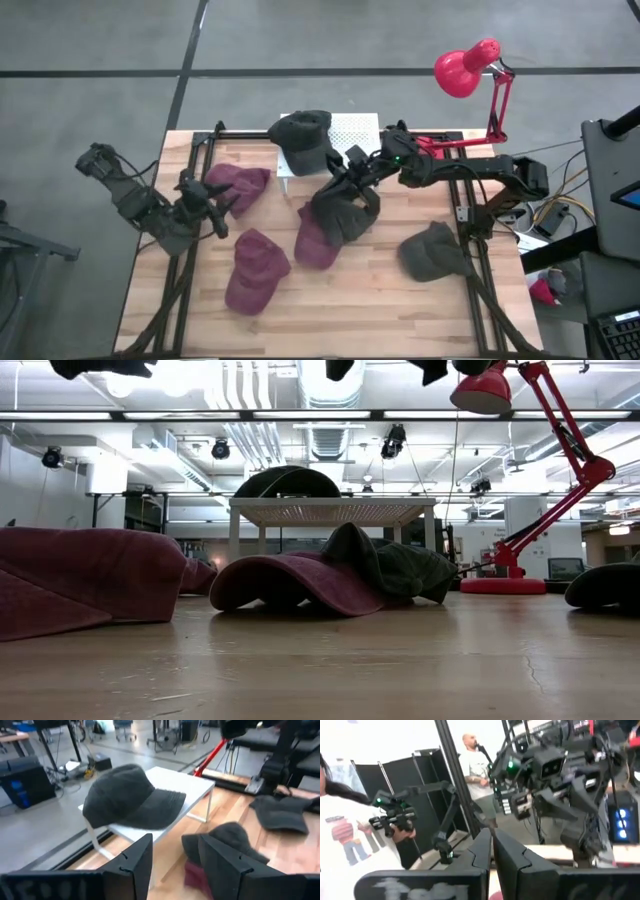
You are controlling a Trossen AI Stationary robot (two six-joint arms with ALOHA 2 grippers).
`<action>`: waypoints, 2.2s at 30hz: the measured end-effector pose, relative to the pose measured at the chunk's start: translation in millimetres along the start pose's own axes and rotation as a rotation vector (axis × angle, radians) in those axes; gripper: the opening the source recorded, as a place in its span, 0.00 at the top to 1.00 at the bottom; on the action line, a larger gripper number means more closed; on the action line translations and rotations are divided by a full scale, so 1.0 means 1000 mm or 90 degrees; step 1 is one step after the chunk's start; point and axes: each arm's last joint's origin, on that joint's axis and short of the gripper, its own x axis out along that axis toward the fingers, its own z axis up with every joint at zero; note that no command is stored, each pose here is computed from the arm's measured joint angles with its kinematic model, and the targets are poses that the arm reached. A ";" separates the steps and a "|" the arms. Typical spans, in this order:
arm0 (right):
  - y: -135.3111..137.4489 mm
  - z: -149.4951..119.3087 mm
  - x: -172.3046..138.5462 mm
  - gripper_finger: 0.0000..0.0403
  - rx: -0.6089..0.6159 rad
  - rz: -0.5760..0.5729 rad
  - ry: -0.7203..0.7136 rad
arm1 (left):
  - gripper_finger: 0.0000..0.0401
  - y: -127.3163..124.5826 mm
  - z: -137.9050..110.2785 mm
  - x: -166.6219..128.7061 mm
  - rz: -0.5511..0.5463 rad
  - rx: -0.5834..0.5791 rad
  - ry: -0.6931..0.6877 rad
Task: Pick & Place hat
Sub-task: Put the middle red cap on the shelf
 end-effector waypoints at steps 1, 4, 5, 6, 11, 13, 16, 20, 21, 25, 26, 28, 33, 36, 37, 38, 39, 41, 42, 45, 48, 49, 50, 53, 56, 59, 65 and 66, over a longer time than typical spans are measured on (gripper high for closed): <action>-0.001 -0.001 0.000 0.96 0.008 -0.004 0.009 | 0.59 0.001 0.000 0.002 0.000 0.005 0.010; -0.002 -0.009 0.000 0.96 0.045 -0.020 0.051 | 0.59 0.003 0.001 0.005 -0.006 0.014 0.039; -0.002 -0.013 0.000 0.96 0.059 -0.027 0.072 | 0.59 0.004 0.000 0.006 -0.011 0.018 0.047; -0.002 -0.018 0.001 0.96 0.070 -0.033 0.095 | 0.59 0.004 0.000 0.006 -0.018 0.024 0.056; 0.008 -0.048 0.009 0.96 0.051 -0.123 0.214 | 0.59 0.002 -0.002 0.005 -0.055 0.102 0.083; 0.015 -0.058 0.013 0.96 0.024 -0.171 0.256 | 0.59 0.001 -0.002 0.005 -0.070 0.103 0.094; 0.025 -0.070 0.018 0.96 -0.006 -0.234 0.300 | 0.59 -0.003 -0.005 0.006 -0.101 0.108 0.126; 0.039 -0.077 0.025 0.96 -0.024 -0.248 0.321 | 0.59 -0.018 -0.014 0.007 -0.161 0.141 0.196; 0.044 -0.078 0.026 0.96 -0.027 -0.244 0.321 | 0.59 -0.022 -0.017 0.009 -0.167 0.141 0.213; 0.067 -0.081 0.034 0.96 -0.066 -0.222 0.323 | 0.59 -0.041 -0.029 0.013 -0.181 0.117 0.287; 0.073 -0.083 0.036 0.96 -0.084 -0.218 0.326 | 0.59 -0.045 -0.033 0.014 -0.182 0.109 0.308; 0.086 -0.088 0.040 0.96 -0.113 -0.215 0.341 | 0.59 -0.055 -0.041 0.015 -0.183 0.100 0.349; 0.111 -0.104 0.043 0.96 -0.108 -0.260 0.382 | 0.59 -0.079 -0.064 0.015 -0.183 0.086 0.454; 0.130 -0.114 0.048 0.96 -0.128 -0.280 0.389 | 0.59 -0.092 -0.075 0.011 -0.193 0.097 0.512; 0.136 -0.120 0.050 0.96 -0.141 -0.289 0.394 | 0.59 -0.096 -0.077 0.010 -0.193 0.100 0.523; 0.141 -0.125 0.052 0.96 -0.150 -0.298 0.397 | 0.59 -0.100 -0.079 0.008 -0.193 0.105 0.528; 0.146 -0.131 0.055 0.96 -0.149 -0.306 0.401 | 0.59 -0.103 -0.081 0.007 -0.193 0.112 0.531; 0.153 -0.143 0.059 0.96 -0.131 -0.320 0.401 | 0.59 -0.109 -0.084 0.005 -0.195 0.125 0.534; 0.153 -0.148 0.062 0.96 -0.106 -0.336 0.395 | 0.59 -0.111 -0.085 0.004 -0.196 0.129 0.535; 0.151 -0.159 0.075 0.95 -0.028 -0.373 0.386 | 0.59 -0.115 -0.086 0.000 -0.206 0.143 0.535; 0.148 -0.167 0.094 0.92 -0.013 -0.380 0.385 | 0.59 -0.116 -0.085 -0.004 -0.232 0.178 0.529; 0.148 -0.169 0.101 0.90 -0.021 -0.377 0.389 | 0.59 -0.115 -0.085 -0.005 -0.240 0.190 0.527; 0.147 -0.170 0.109 0.88 -0.031 -0.372 0.389 | 0.59 -0.115 -0.084 -0.006 -0.247 0.198 0.525; 0.144 -0.178 0.132 0.81 -0.057 -0.367 0.409 | 0.59 -0.112 -0.081 -0.008 -0.258 0.201 0.519; 0.138 -0.186 0.152 0.73 -0.099 -0.400 0.437 | 0.59 -0.111 -0.079 -0.008 -0.264 0.210 0.510; 0.131 -0.196 0.166 0.64 -0.159 -0.474 0.473 | 0.59 -0.111 -0.079 -0.008 -0.269 0.219 0.509; 0.115 -0.222 0.181 0.48 -0.223 -0.617 0.585 | 0.59 -0.111 -0.080 -0.009 -0.287 0.234 0.525; 0.113 -0.226 0.184 0.46 -0.223 -0.623 0.598 | 0.59 -0.112 -0.080 -0.010 -0.290 0.235 0.528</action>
